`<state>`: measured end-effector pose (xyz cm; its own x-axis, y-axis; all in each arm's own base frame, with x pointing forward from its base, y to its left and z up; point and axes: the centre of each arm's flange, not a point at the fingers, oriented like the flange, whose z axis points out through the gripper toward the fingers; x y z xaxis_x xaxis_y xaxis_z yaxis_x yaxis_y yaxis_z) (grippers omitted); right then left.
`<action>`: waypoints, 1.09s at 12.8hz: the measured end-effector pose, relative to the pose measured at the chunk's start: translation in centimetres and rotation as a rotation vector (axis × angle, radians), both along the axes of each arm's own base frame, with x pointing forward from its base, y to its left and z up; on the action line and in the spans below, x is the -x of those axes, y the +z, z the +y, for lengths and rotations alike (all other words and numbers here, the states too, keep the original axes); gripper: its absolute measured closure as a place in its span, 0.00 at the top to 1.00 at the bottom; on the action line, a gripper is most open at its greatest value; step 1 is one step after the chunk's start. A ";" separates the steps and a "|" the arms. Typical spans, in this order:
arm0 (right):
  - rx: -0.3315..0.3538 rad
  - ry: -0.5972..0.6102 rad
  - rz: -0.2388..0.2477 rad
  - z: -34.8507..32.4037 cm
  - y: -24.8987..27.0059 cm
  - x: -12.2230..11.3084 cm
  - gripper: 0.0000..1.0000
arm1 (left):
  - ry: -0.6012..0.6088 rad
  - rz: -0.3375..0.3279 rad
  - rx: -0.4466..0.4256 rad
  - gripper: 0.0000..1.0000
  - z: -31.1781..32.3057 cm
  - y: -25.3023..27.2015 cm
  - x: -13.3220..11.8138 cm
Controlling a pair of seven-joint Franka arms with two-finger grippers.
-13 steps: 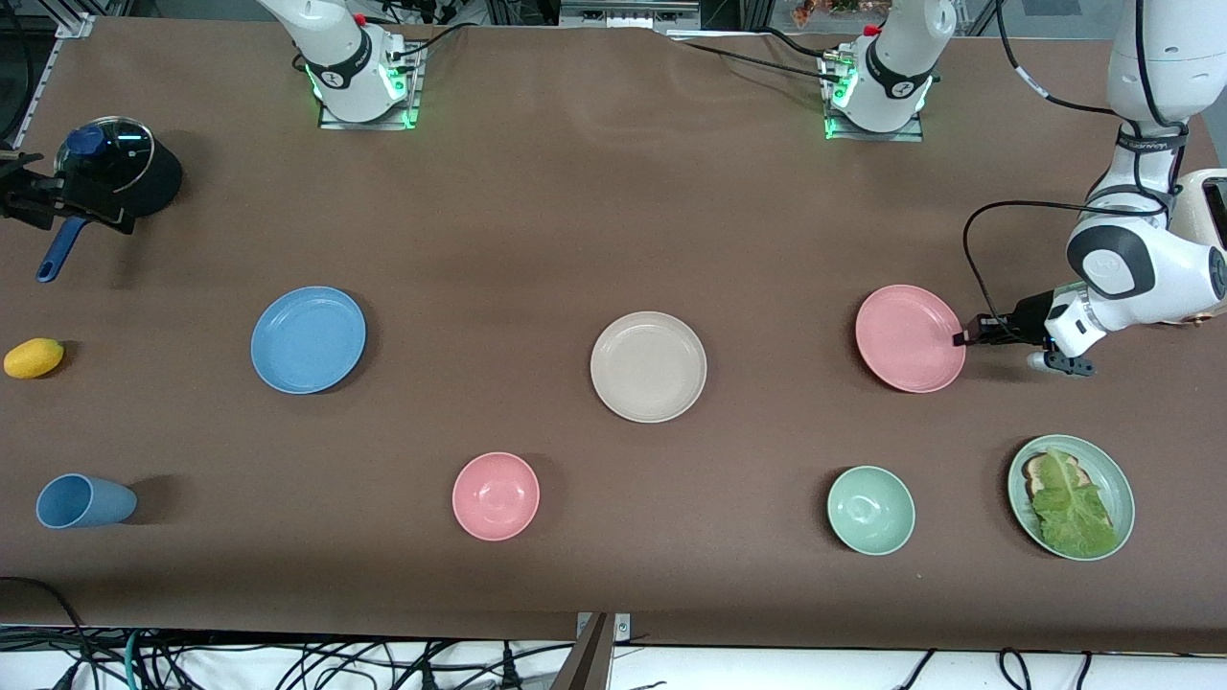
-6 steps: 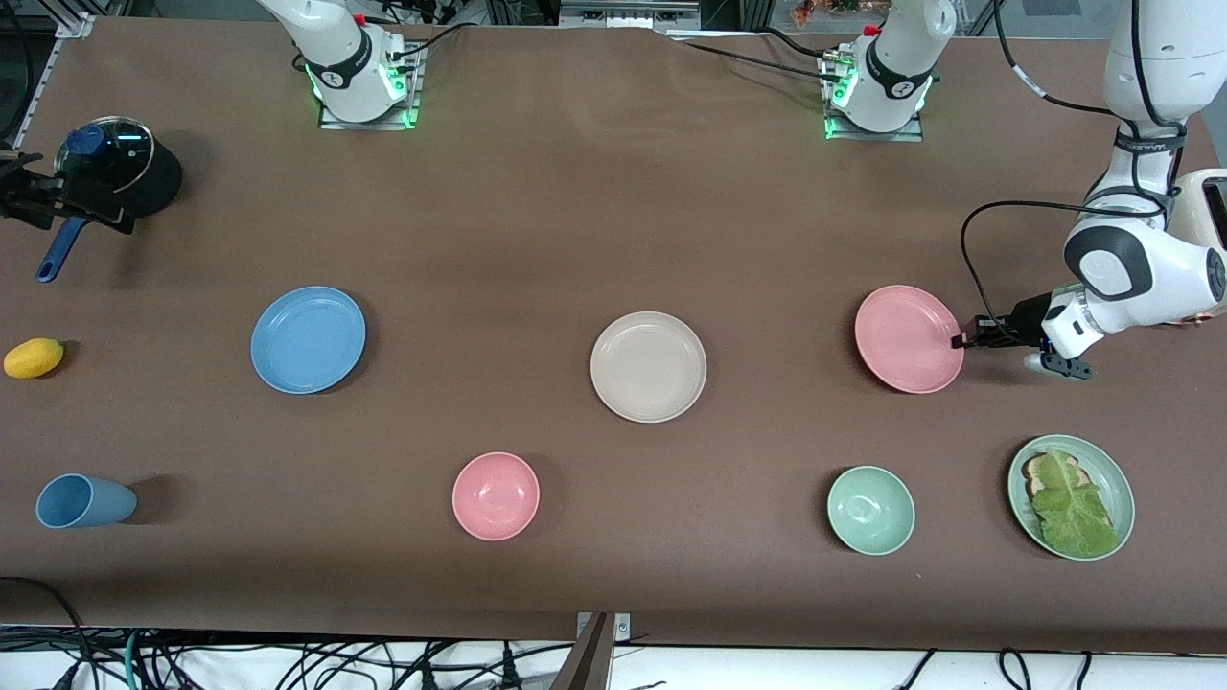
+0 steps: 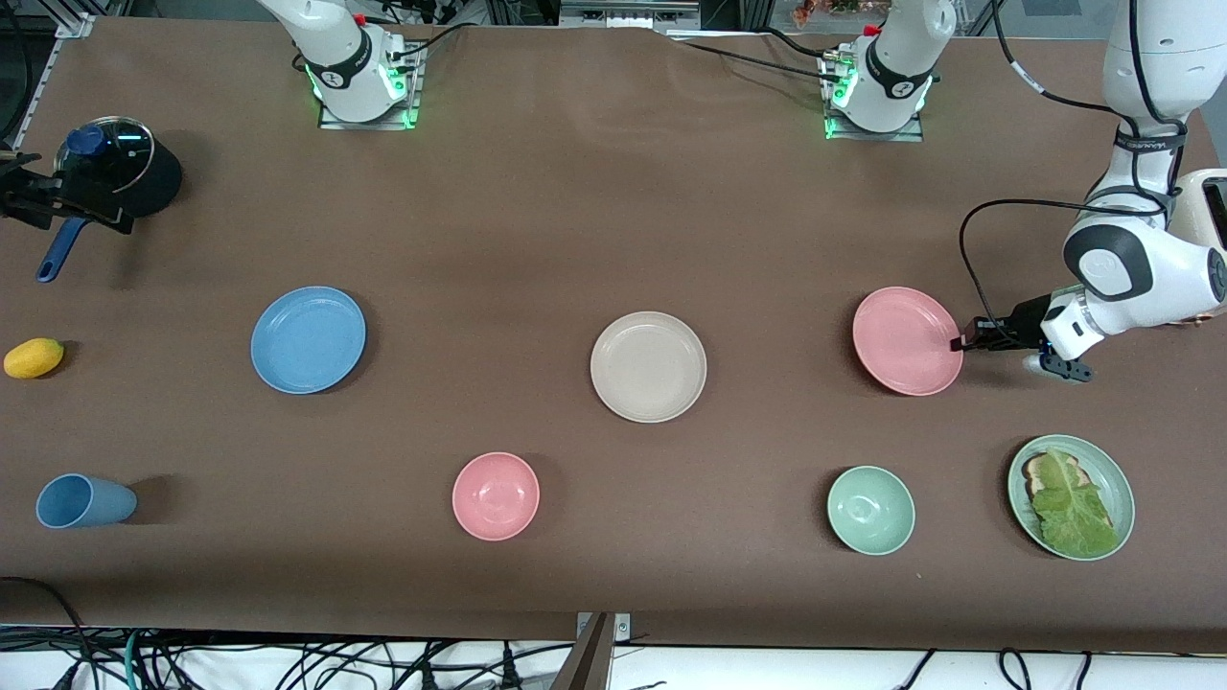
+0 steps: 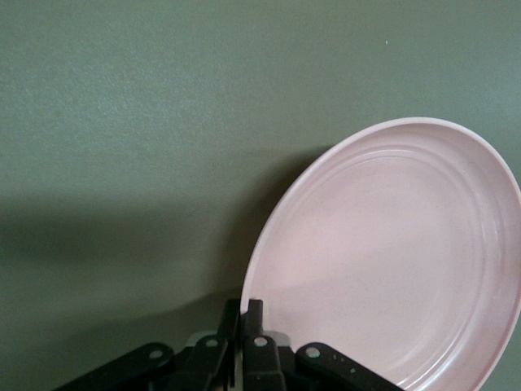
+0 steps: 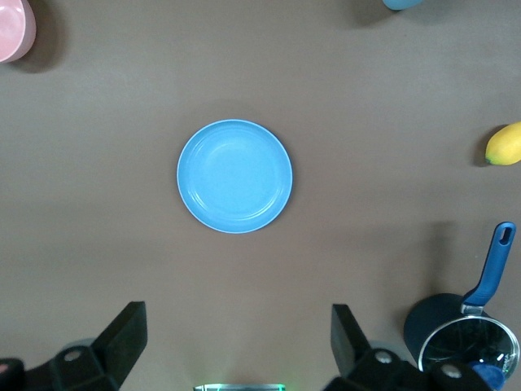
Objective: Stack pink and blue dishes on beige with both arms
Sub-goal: 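Lower the left gripper and close it on the pink plate rim, then lift the pink plate with the left gripper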
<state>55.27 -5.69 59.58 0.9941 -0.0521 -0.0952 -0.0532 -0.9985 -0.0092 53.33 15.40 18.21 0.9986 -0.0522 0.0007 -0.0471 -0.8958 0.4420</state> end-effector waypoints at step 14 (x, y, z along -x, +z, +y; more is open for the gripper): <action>-0.001 -0.033 0.013 -1.8 -0.4 0.1 1.00 | -0.081 -0.051 -0.008 0.05 -0.9 5.8 -3.1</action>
<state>55.16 -7.53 59.14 0.9905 -0.0853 -0.1079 -0.0867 -0.9962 -0.0089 56.47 14.47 23.98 0.9898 -0.1326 0.0511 -0.1417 -0.8917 0.4299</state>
